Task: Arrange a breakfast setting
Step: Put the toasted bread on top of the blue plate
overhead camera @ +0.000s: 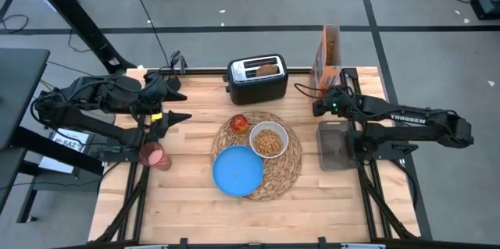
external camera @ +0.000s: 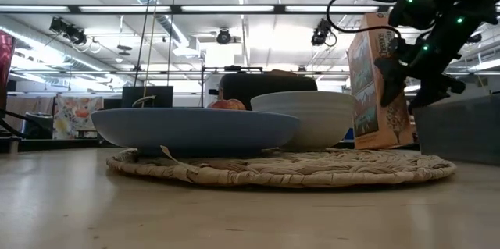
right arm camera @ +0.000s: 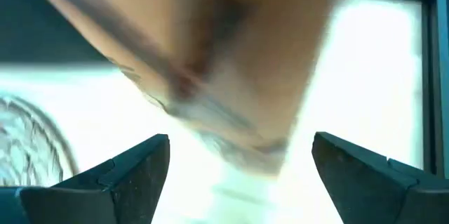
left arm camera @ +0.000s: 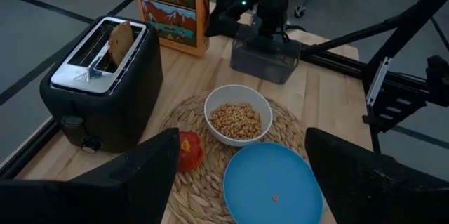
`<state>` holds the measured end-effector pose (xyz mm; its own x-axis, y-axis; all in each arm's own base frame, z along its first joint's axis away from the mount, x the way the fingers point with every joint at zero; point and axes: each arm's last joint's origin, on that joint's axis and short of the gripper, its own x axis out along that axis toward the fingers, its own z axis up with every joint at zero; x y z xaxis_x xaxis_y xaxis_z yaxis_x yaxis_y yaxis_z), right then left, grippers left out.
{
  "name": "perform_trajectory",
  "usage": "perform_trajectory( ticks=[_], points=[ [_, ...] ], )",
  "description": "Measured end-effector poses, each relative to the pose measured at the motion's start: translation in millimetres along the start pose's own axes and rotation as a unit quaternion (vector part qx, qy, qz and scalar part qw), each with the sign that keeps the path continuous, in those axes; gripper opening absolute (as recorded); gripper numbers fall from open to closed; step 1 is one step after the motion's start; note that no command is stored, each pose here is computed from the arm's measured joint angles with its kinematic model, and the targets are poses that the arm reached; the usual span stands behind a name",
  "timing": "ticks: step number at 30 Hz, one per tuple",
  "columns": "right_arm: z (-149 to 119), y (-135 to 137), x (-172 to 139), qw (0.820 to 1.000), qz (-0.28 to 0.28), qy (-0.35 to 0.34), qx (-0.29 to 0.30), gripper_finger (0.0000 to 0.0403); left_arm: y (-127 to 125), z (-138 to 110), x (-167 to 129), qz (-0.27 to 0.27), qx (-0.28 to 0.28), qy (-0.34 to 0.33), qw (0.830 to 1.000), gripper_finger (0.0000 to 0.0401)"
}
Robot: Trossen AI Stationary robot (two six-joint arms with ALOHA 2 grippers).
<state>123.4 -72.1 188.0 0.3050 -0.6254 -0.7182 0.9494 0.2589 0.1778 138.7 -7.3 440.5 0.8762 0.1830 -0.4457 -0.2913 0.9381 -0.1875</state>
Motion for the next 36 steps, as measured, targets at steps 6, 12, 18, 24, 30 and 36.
perform_trajectory(
  ticks=[6,12,18,24,30,36],
  points=[
    [1.6,-2.1,-14.9,0.999,-0.012,0.027,-0.022,0.0350,-4.0,3.3,8.9,-0.001,0.002,-0.004,1.000,0.0313],
    [13.2,-1.7,-31.9,0.998,-0.016,0.036,-0.055,0.0350,-7.1,6.1,16.8,0.003,0.004,-0.008,1.000,0.0313],
    [30.5,0.9,-57.1,0.996,-0.005,0.040,-0.081,0.0350,-10.7,8.0,26.8,0.007,0.011,-0.008,1.000,0.0313],
    [52.0,2.8,-93.2,0.992,0.020,0.047,-0.113,0.0350,-15.7,13.4,38.9,0.011,0.020,-0.024,0.999,0.0313],
    [78.0,0.1,-143.3,0.989,0.055,0.030,-0.133,0.0350,-18.3,16.0,47.9,0.023,0.024,-0.032,0.999,0.0313],
    [102.9,2.4,-181.8,0.983,0.113,-0.006,-0.146,0.0349,-20.8,21.8,53.1,0.035,0.022,-0.062,0.997,0.0313]
  ],
)
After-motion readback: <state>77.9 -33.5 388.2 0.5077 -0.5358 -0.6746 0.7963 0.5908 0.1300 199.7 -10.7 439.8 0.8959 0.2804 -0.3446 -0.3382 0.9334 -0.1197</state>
